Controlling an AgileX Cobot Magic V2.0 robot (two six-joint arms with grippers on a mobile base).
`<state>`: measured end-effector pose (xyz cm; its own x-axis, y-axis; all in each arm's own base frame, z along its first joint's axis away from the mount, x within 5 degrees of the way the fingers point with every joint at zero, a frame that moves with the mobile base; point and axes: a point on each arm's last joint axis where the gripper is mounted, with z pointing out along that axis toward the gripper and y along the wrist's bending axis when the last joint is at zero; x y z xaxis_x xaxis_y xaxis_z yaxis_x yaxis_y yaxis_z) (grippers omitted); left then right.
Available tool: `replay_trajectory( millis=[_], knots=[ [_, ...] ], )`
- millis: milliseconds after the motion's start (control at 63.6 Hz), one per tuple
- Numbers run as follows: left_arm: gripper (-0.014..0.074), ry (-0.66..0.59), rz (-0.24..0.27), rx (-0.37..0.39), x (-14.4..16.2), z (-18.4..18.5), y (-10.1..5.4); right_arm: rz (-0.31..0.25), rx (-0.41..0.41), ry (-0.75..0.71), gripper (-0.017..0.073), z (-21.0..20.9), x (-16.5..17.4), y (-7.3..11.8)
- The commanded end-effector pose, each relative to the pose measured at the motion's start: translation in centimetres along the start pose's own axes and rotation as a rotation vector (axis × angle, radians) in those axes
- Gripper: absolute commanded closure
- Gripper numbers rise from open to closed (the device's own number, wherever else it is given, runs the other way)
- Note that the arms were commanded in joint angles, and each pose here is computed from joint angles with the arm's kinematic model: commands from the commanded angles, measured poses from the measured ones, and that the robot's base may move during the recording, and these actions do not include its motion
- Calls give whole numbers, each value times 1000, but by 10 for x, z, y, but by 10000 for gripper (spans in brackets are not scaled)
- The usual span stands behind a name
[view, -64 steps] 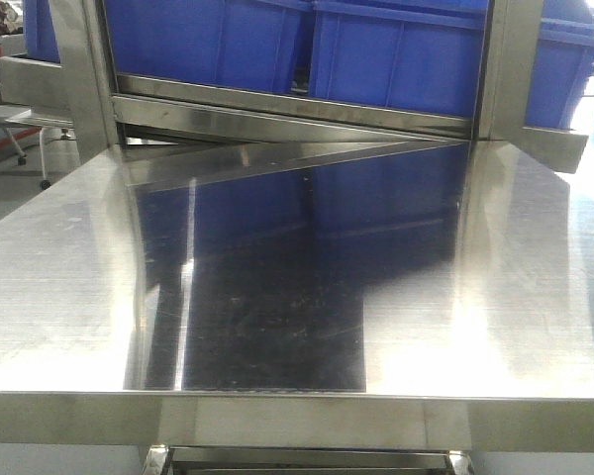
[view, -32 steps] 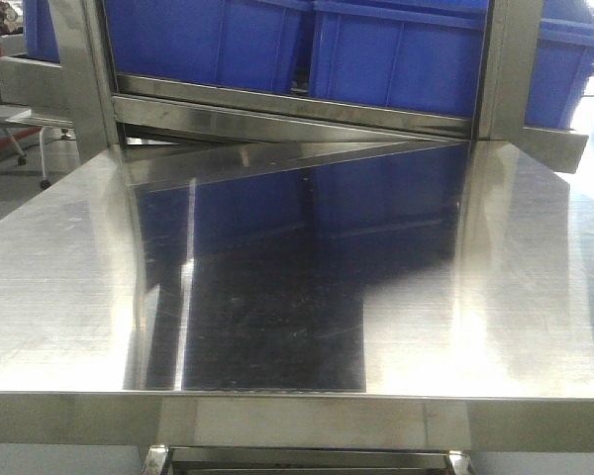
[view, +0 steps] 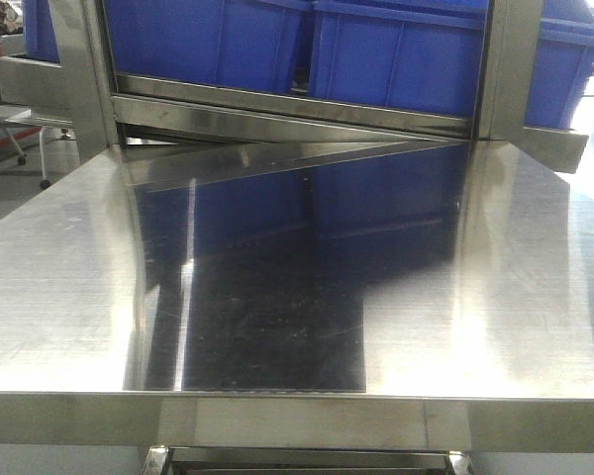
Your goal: Pick and sort blue part to right shelf
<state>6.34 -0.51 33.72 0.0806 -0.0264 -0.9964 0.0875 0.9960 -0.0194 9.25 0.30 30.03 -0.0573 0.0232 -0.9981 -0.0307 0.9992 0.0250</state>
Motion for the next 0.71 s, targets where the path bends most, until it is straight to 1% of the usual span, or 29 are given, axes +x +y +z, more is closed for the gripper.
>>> replay_trajectory(
  millis=[0,692],
  knots=[
    [262,-111,2,6,-17,-1,-1,-1,4,-122,146,-1,-19,0],
    [262,-111,2,6,-17,-1,-1,-1,4,-122,146,-1,-19,0]
  ],
)
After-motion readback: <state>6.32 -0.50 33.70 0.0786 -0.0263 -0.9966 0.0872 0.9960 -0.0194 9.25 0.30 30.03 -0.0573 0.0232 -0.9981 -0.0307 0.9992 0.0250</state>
